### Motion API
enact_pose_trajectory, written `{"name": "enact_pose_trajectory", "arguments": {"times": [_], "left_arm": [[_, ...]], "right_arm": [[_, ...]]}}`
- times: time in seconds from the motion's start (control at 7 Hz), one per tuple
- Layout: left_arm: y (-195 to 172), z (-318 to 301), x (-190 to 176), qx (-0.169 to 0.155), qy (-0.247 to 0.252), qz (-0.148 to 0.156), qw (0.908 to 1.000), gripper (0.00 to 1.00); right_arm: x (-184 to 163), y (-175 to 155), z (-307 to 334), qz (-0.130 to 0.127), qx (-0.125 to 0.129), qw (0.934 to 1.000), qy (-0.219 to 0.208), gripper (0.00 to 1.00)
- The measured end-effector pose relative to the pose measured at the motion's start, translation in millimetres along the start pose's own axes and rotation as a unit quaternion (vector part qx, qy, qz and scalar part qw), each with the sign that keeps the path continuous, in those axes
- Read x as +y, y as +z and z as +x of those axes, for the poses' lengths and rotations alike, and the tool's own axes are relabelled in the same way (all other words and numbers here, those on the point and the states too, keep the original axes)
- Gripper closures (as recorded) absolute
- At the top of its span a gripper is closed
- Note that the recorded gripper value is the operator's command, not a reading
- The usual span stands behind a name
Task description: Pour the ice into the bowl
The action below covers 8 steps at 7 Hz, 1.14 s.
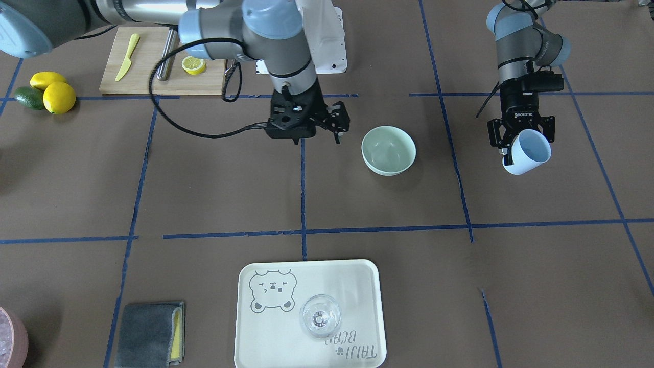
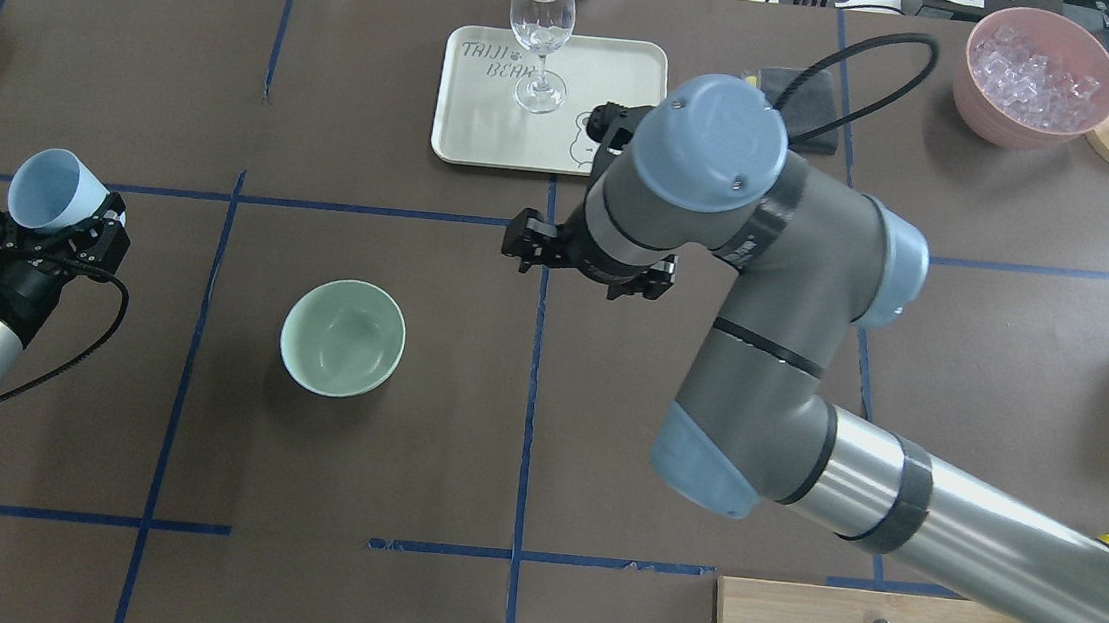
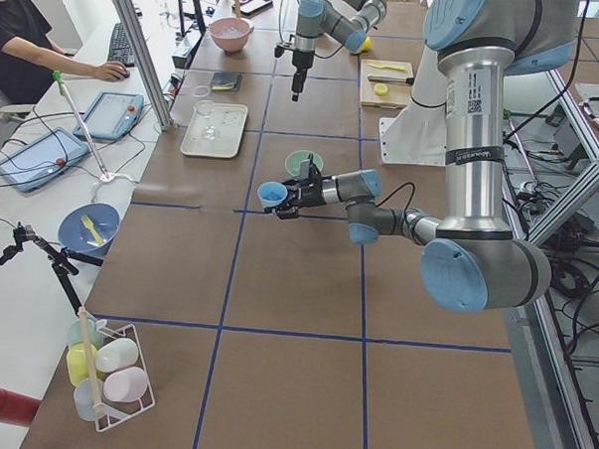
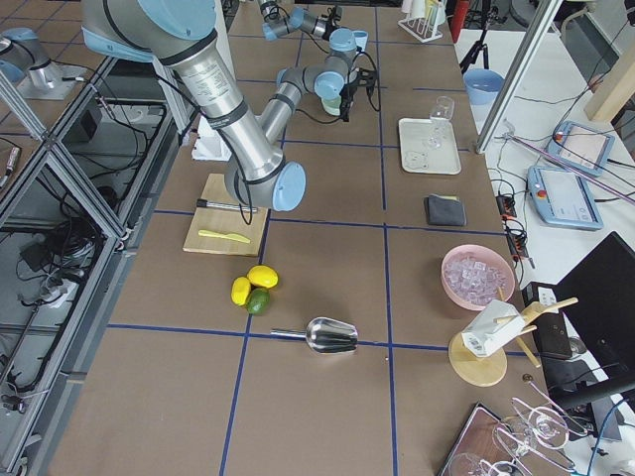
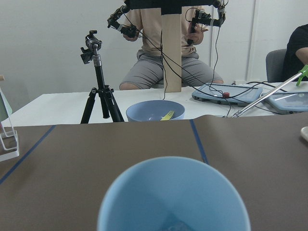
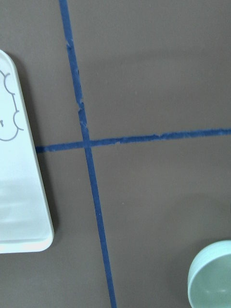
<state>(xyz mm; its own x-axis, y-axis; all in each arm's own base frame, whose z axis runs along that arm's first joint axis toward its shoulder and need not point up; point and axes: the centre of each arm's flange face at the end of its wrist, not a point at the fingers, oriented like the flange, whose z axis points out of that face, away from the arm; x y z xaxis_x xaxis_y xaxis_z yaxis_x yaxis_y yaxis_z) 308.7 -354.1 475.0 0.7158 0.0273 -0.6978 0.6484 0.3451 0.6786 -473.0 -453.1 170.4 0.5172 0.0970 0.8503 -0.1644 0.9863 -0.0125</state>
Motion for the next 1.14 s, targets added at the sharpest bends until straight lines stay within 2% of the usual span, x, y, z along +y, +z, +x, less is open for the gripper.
{"name": "enact_pose_trajectory", "arguments": {"times": [0.43,0.71,1.0,1.14], "left_arm": [[-8.8,24.1,-22.5,0.02,0.099,0.013,0.9949,1.0],[-10.7,44.2,-26.4,0.029,0.134,0.013,0.9905,1.0],[-16.3,73.7,-18.1,0.016,0.188,-0.02,0.9818,1.0],[-21.4,94.9,-11.7,0.008,0.222,-0.041,0.9742,1.0]], "right_arm": [[-35.8,-29.4,98.6,0.003,0.017,0.9994,-0.03,0.0],[-42.5,-26.9,166.7,0.008,0.008,0.9988,-0.048,0.0],[-35.5,-22.8,214.4,0.009,-0.004,0.9987,-0.051,0.0],[-33.5,-22.2,220.7,0.008,-0.005,0.9988,-0.049,0.0]]}}
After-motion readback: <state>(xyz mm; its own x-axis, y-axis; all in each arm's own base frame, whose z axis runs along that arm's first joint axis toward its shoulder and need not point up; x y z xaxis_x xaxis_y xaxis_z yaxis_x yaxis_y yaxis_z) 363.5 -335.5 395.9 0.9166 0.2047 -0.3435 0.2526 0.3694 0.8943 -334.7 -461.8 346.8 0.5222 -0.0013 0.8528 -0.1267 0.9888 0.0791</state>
